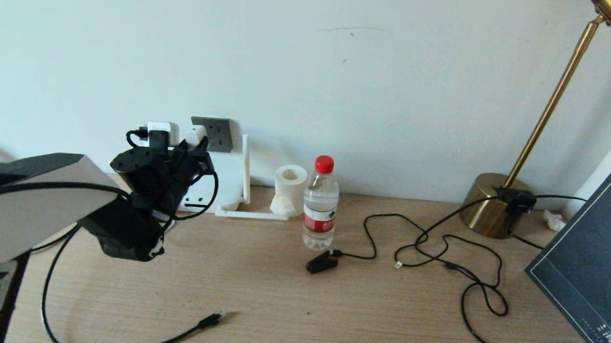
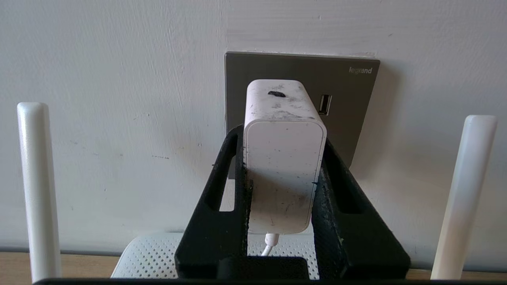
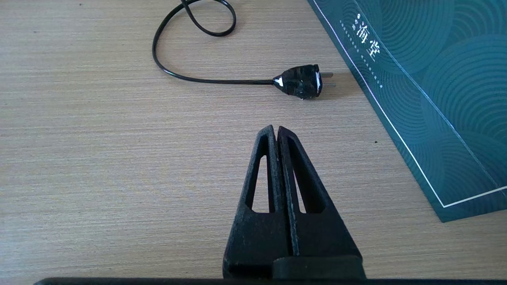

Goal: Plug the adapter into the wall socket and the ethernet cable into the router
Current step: Align plug and socket

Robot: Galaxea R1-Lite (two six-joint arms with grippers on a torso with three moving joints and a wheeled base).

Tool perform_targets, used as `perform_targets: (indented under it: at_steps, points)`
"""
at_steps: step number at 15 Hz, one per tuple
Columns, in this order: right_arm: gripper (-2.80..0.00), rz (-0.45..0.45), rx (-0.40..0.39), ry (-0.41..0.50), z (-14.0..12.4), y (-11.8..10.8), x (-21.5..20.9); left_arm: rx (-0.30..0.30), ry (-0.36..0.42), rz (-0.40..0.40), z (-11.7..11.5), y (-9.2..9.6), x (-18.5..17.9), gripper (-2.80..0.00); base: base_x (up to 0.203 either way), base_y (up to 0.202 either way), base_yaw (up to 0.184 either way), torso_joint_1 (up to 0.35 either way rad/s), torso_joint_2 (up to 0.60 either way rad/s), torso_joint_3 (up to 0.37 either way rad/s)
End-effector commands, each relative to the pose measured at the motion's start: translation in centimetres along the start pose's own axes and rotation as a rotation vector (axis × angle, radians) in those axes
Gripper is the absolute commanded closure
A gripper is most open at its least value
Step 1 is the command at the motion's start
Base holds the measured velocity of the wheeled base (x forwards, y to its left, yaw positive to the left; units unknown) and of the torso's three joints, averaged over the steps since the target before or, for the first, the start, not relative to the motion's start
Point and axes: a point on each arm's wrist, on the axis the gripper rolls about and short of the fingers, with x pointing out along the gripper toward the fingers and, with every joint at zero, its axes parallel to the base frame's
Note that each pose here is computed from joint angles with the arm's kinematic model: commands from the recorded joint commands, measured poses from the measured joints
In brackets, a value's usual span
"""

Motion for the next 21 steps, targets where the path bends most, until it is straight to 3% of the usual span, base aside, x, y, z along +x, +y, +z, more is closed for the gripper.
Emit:
perform_targets:
  at_steps: [1, 21]
  points:
    - [0.0, 0.0, -0.001, 0.001, 0.01, 0.0, 0.01, -0.002, -0.022, 0.003, -0.04, -0.02, 0.43, 0.0, 0.0, 0.0, 0.0, 0.0, 0.0, 0.0]
    - [0.0, 0.0, -0.001, 0.001, 0.01, 0.0, 0.01, -0.003, -0.021, -0.004, -0.76, -0.56, 0.69, 0.0, 0.0, 0.0, 0.0, 0.0, 0.0, 0.0]
